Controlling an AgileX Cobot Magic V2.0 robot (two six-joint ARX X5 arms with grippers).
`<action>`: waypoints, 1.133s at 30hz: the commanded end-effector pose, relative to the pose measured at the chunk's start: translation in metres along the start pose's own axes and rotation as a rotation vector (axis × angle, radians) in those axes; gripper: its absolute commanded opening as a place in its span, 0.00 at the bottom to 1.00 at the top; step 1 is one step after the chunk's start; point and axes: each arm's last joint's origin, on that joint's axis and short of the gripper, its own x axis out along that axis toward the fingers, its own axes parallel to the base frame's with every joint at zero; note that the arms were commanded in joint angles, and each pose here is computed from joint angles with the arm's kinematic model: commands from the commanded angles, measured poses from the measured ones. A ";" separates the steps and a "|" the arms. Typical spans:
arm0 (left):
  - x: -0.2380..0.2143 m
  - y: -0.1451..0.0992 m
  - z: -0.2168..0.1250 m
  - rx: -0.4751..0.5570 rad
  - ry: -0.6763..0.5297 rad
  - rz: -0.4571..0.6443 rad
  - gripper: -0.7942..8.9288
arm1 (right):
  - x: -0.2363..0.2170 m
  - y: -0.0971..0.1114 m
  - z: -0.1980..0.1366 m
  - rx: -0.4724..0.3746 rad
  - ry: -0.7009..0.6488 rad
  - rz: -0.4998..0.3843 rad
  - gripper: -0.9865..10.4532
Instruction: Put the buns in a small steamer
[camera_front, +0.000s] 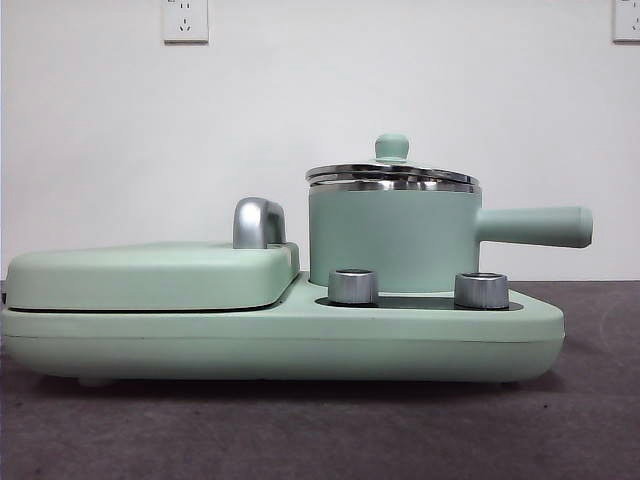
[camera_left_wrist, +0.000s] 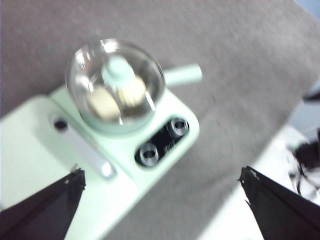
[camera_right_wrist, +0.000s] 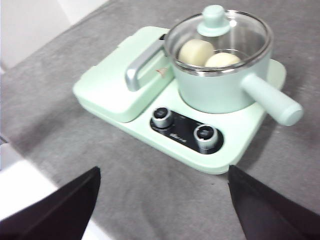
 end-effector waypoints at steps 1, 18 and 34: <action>-0.019 -0.002 -0.038 -0.018 0.052 0.006 0.59 | 0.000 0.001 0.002 -0.017 -0.008 0.012 0.44; -0.010 0.014 -0.228 -0.201 -0.248 0.135 0.08 | 0.000 0.002 0.002 -0.042 -0.002 0.063 0.20; -0.010 0.014 -0.231 -0.200 -0.271 0.130 0.11 | 0.000 0.003 0.006 -0.047 -0.041 0.069 0.10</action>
